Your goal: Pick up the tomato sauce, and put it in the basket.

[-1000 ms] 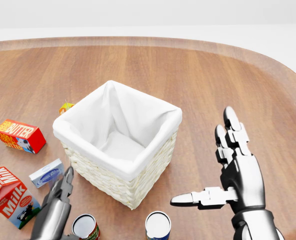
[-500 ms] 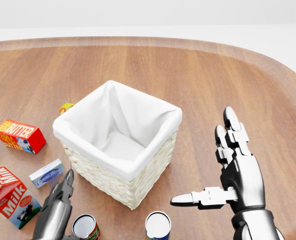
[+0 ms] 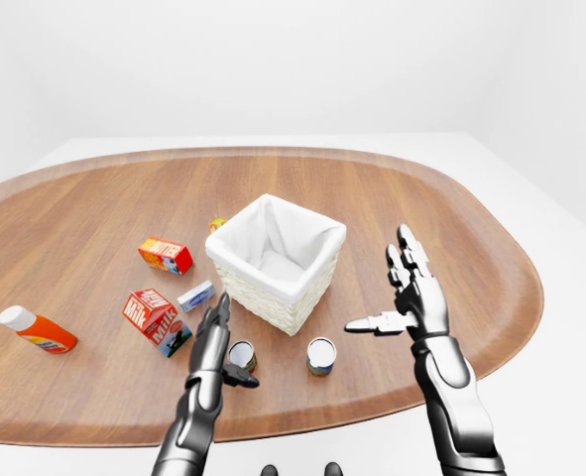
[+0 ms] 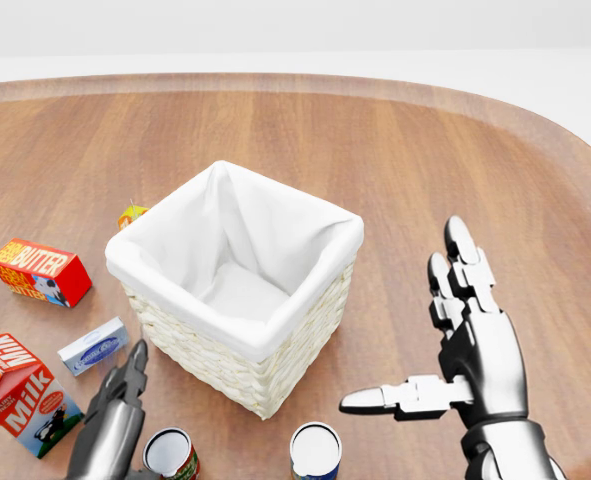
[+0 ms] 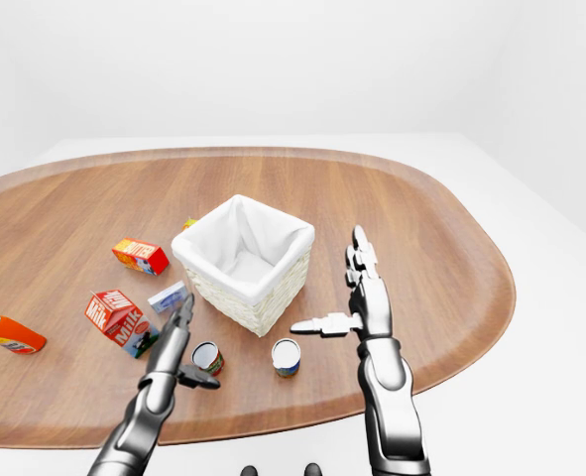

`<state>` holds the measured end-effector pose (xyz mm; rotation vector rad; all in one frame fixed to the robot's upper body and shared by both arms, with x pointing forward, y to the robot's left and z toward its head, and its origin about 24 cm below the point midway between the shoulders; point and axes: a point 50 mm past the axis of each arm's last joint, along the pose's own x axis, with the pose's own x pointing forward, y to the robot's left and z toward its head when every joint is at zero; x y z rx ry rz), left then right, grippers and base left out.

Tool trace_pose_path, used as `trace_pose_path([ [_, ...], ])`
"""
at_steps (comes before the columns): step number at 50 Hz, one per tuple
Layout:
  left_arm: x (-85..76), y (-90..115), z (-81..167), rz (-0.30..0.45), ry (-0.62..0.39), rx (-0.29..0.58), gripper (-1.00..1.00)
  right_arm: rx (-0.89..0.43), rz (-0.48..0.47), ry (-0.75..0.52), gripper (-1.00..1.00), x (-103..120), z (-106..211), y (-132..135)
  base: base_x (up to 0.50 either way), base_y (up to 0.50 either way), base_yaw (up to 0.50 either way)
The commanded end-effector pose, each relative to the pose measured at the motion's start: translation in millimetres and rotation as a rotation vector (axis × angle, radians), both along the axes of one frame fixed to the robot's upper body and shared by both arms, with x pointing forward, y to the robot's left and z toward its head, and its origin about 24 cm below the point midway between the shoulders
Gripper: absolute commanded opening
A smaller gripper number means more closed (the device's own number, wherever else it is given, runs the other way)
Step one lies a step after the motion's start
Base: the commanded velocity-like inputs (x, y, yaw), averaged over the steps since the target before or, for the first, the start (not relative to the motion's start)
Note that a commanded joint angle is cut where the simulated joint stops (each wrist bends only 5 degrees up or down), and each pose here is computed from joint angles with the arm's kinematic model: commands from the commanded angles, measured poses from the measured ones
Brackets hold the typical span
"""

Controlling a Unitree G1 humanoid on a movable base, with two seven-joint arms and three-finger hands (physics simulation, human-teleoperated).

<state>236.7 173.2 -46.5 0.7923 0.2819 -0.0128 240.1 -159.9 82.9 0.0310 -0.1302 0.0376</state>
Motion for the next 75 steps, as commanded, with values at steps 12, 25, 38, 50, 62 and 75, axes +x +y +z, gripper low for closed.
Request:
trace_pose_path([
  [12, 1.2, -0.1, -4.7, 0.010, 0.014, 0.006, 1.00, 0.001, 0.001, 0.014, 1.00, 0.5, -3.2, 0.6, 0.00, 0.00, 0.00],
  [25, 2.9, 0.1, -8.9, 0.016, 0.028, 0.016, 1.00, 0.001, 0.000, 0.009, 1.00, 0.8, -2.0, 0.0, 0.00, 0.00, 0.00],
  [38, 2.9, -0.1, -13.2, 0.022, 0.043, 0.025, 1.00, 0.001, -0.001, 0.001, 1.00, 0.2, -0.3, -0.1, 0.00, 0.00, 0.00],
  [50, 3.5, -0.2, -18.1, 0.030, 0.060, 0.036, 1.00, 0.001, -0.002, -0.001, 1.00, 1.2, 0.2, -0.8, 0.00, 0.00, 0.00],
  [62, 4.3, 0.5, -20.4, 0.036, 0.068, 0.043, 1.00, 0.001, -0.002, -0.004, 1.00, 0.3, 0.9, -0.6, 0.00, 0.00, 0.00],
  [75, 3.4, 1.1, -23.6, 0.042, 0.079, 0.053, 1.00, 0.001, -0.002, 0.001, 1.00, -0.1, -0.3, -0.5, 0.00, 0.00, 0.00],
])
